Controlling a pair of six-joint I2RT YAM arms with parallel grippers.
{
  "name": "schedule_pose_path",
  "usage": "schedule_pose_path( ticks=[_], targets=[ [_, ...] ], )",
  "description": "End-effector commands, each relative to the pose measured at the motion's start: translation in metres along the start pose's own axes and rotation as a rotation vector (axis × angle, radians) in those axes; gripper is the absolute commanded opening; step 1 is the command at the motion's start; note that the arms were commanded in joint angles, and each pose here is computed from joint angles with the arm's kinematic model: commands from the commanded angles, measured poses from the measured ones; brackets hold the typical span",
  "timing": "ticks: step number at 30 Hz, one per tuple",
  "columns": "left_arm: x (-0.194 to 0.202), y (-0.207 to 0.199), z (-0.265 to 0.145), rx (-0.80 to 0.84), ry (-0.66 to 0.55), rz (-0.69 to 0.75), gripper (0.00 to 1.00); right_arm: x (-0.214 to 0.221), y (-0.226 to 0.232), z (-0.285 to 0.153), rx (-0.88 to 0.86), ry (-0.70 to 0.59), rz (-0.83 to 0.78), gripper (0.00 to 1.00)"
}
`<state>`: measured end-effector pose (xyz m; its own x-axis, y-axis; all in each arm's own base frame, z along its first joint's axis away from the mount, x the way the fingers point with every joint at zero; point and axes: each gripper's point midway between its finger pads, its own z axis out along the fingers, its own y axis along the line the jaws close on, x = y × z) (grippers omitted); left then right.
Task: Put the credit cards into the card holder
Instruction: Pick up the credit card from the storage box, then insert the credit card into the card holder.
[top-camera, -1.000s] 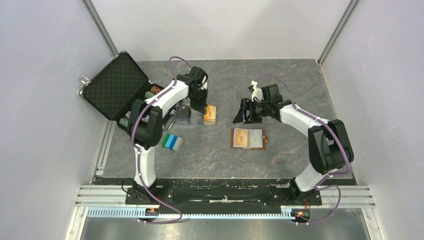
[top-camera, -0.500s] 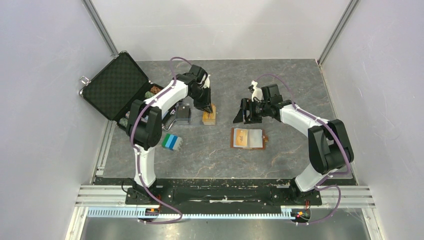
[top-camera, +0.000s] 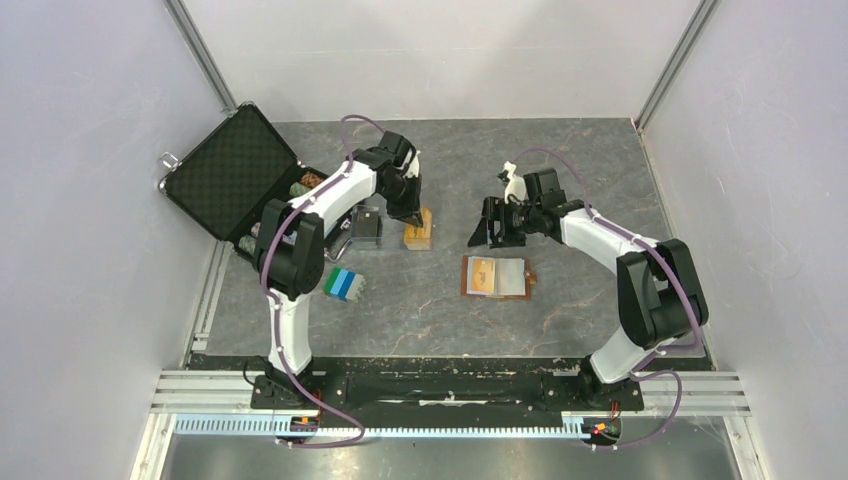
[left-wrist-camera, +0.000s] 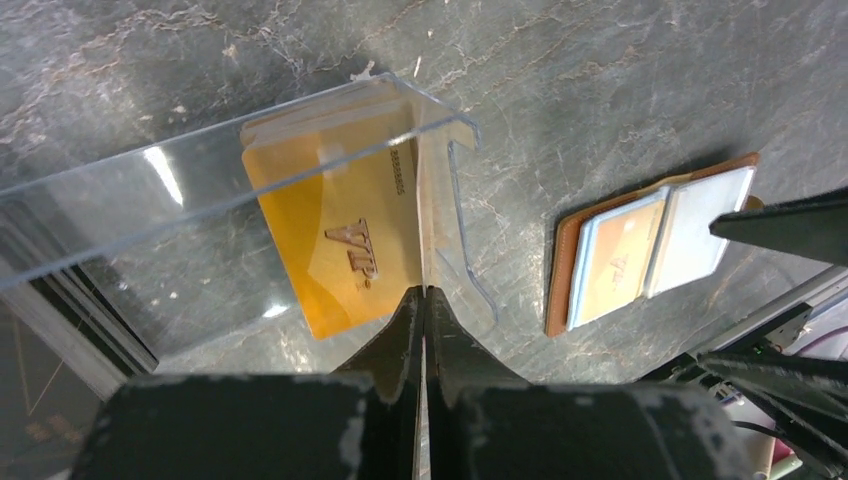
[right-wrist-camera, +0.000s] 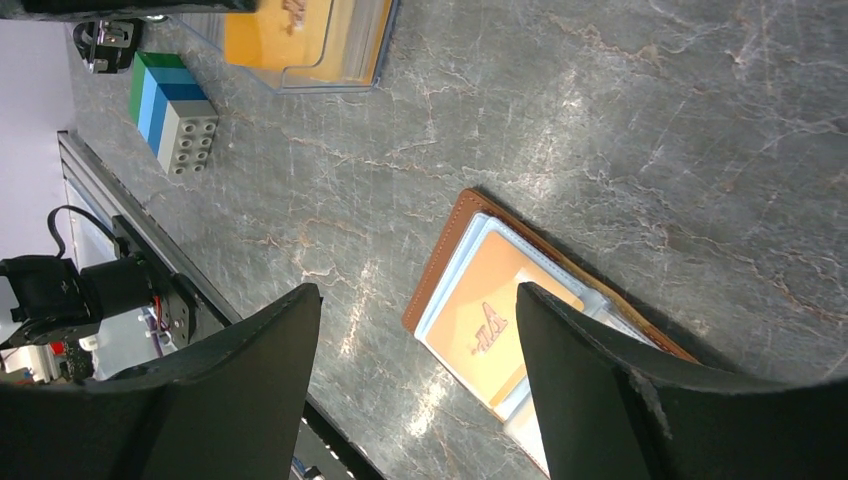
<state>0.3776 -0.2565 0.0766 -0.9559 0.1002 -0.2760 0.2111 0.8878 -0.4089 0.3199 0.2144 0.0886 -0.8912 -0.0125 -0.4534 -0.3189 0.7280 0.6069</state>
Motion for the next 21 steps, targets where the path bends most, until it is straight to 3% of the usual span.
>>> schedule_pose_path(
  ticks=[1, 7, 10, 21],
  targets=[
    [-0.033, -0.027, -0.058, 0.031, -0.206, 0.038, 0.02, -0.019, 0.004, -0.017, 0.018, -0.075, -0.052, 0.75],
    [-0.034, -0.049, -0.095, 0.123, -0.332, 0.0, 0.02, -0.006, -0.017, -0.034, 0.072, -0.104, 0.01, 0.75],
    [-0.025, -0.067, -0.097, 0.24, -0.332, -0.028, 0.02, 0.009, -0.031, -0.045, 0.104, -0.114, 0.049, 0.75],
    [0.038, -0.146, -0.033, 0.524, -0.17, -0.08, 0.02, 0.066, -0.086, -0.072, 0.306, -0.086, 0.17, 0.75]
  ],
)
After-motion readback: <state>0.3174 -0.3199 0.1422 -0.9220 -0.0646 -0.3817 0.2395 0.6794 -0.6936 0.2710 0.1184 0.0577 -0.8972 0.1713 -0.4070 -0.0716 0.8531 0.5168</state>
